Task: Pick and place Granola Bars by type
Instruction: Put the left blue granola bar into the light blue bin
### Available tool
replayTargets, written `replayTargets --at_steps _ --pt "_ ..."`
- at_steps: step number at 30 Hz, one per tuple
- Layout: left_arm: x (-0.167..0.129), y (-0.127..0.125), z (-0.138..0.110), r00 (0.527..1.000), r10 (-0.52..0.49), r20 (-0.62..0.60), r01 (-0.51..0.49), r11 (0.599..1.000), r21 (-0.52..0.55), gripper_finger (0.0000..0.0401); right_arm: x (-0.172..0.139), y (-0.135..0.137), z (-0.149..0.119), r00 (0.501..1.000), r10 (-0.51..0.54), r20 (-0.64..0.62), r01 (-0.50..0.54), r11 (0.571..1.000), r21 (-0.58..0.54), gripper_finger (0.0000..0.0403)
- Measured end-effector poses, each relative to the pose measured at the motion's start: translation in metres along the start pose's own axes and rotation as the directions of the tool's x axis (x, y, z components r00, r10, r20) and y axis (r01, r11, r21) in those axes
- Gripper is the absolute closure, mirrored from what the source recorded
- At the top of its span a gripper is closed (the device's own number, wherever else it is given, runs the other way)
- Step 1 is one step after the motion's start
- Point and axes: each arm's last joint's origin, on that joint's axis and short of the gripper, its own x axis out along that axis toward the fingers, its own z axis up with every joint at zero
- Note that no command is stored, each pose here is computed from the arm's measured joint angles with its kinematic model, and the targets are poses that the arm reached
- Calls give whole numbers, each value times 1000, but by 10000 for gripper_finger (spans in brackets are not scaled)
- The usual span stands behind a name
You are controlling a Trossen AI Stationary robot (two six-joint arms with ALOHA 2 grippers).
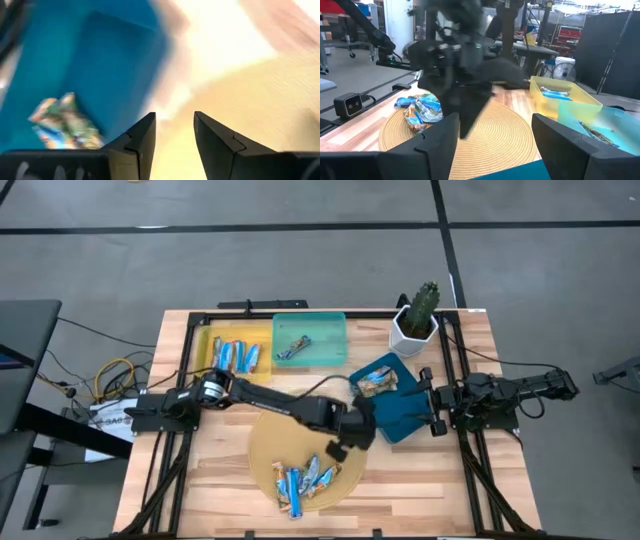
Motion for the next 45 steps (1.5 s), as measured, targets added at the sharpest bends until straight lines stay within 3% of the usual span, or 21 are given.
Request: replayTargets --at_steps 6,15,22,30,39,45 --pt "-25 -44 5 979 -171 -113 191 960 205 274 0 0 0 1000 0 0 0 1000 0 159" --pt "-61 -94 5 922 -253 -293 352 865 359 274 0 0 0 1000 0 0 0 1000 0 159" --pt "-76 -127 6 895 -219 -389 387 814 433 274 0 0 0 1000 0 -1 0 1000 0 159" --pt "-86 -153 10 887 -247 -389 404 823 398 274 0 0 0 1000 0 0 0 1000 0 159" --pt "-97 -185 15 860 -351 -371 494 755 431 274 0 0 0 1000 0 0 0 1000 0 159" --pt "-77 -205 6 871 -346 -349 486 707 514 274 0 0 0 1000 0 0 0 1000 0 159"
